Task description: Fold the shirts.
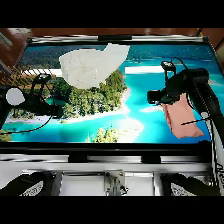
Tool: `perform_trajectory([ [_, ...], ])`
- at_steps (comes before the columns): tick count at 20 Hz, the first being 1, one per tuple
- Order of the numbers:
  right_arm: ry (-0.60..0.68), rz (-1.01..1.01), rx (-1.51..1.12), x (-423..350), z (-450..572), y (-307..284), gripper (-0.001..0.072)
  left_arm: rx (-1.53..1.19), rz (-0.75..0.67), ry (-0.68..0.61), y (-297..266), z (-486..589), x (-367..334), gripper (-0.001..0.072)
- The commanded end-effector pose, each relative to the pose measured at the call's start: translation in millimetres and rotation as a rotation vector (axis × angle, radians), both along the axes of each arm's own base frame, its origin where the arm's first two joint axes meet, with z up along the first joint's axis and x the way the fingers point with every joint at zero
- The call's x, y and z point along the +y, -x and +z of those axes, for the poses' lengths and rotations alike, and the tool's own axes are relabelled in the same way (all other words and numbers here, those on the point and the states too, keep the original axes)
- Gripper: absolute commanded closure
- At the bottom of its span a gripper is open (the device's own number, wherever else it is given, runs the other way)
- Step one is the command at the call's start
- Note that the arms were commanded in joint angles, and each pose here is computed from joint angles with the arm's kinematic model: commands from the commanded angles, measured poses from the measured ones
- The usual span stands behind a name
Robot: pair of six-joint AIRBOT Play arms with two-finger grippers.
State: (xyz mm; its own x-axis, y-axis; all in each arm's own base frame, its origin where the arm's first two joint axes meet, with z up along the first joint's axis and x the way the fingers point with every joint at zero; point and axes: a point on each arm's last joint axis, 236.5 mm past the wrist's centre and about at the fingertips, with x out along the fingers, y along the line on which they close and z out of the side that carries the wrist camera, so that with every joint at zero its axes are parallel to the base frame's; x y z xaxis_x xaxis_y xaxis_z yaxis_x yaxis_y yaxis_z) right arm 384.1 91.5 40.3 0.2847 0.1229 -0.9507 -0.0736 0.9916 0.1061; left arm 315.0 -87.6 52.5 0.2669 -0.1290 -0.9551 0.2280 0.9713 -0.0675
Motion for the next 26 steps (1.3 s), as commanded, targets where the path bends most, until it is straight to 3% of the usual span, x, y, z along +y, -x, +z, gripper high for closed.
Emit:
perform_trajectory([
  [1,0.000,0.000,-0.001,0,0,0,0.0117,0.001,0.000,-0.001,0,-1,0,0.0099],
  [14,-0.003,-0.002,-0.002,1,0,-1,0.0118,0.001,0.000,-0.001,0,-1,0,0.0099],
  [19,-0.076,-0.008,-0.017,16,4,-4,0.0118,-0.045,0.004,0.010,-12,2,-3,0.0099],
  [26,-0.066,-0.001,0.060,15,-1,13,0.0118,-0.211,0.053,0.195,-64,11,-41,0.0100],
])
